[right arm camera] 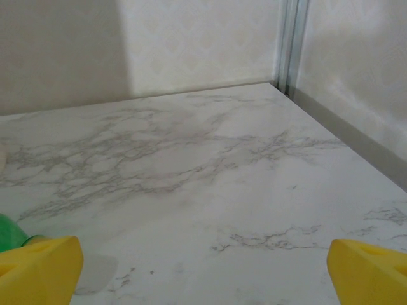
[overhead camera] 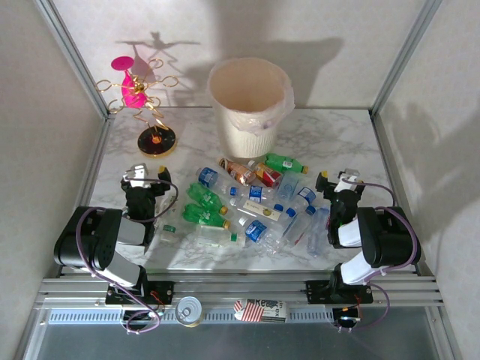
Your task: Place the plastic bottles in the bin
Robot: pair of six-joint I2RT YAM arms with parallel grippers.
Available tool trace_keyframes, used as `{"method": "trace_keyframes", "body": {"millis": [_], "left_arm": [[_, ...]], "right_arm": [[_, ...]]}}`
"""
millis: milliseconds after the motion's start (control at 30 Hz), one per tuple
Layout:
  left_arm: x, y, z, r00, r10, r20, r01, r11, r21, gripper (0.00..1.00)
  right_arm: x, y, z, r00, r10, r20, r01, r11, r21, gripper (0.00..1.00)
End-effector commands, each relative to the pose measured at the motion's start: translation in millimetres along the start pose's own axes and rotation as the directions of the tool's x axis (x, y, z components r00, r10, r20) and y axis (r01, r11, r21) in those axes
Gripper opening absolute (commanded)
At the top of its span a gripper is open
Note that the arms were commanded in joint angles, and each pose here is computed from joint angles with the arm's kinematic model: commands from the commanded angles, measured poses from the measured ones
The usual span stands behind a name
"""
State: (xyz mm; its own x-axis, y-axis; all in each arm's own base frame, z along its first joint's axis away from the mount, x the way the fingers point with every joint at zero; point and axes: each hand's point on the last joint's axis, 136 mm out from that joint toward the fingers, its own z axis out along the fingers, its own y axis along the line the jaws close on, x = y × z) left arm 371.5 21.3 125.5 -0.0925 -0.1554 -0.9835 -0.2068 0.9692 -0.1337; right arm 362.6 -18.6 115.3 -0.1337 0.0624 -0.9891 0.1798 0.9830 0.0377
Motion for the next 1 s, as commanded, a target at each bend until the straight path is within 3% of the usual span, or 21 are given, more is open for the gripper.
{"method": "trace_keyframes", "body": {"millis": [0,233,433,567,667,800,967], "left_arm": [[-20,1,1,0.999,-0.023,0.028,0.024,0.999,-0.031,1.0],[-80,-5,6,0.997,-0.077,0.032,0.079,0.995,-0.062,1.0],[-112,-3,11,0.95,-0.309,-0.049,0.299,0.943,-0.146,1.0],[-99,-37,5,0.909,-0.365,-0.203,0.372,0.928,-0.003,1.0],[-83,-58,-12,0.835,-0.47,-0.286,0.508,0.858,0.073,1.0],[-46,-86,-48,0.741,-0.555,-0.379,0.631,0.769,0.107,0.99],[-15,-107,-88,0.701,-0.561,-0.441,0.658,0.747,0.096,1.0]], "right_arm": [[-29,4,-4,0.997,-0.008,0.078,0.008,1.0,-0.007,0.99],[-78,2,-12,0.993,0.084,0.088,-0.086,0.996,0.026,0.99],[-90,29,-15,0.944,0.288,-0.161,-0.3,0.952,-0.057,0.99],[-74,40,-28,0.858,0.357,-0.37,-0.39,0.921,-0.016,0.99],[-58,48,-42,0.805,0.351,-0.478,-0.404,0.915,-0.008,0.99],[-32,37,-61,0.733,0.347,-0.585,-0.363,0.927,0.096,0.99],[4,34,-89,0.64,0.314,-0.701,-0.299,0.942,0.15,0.81]]}}
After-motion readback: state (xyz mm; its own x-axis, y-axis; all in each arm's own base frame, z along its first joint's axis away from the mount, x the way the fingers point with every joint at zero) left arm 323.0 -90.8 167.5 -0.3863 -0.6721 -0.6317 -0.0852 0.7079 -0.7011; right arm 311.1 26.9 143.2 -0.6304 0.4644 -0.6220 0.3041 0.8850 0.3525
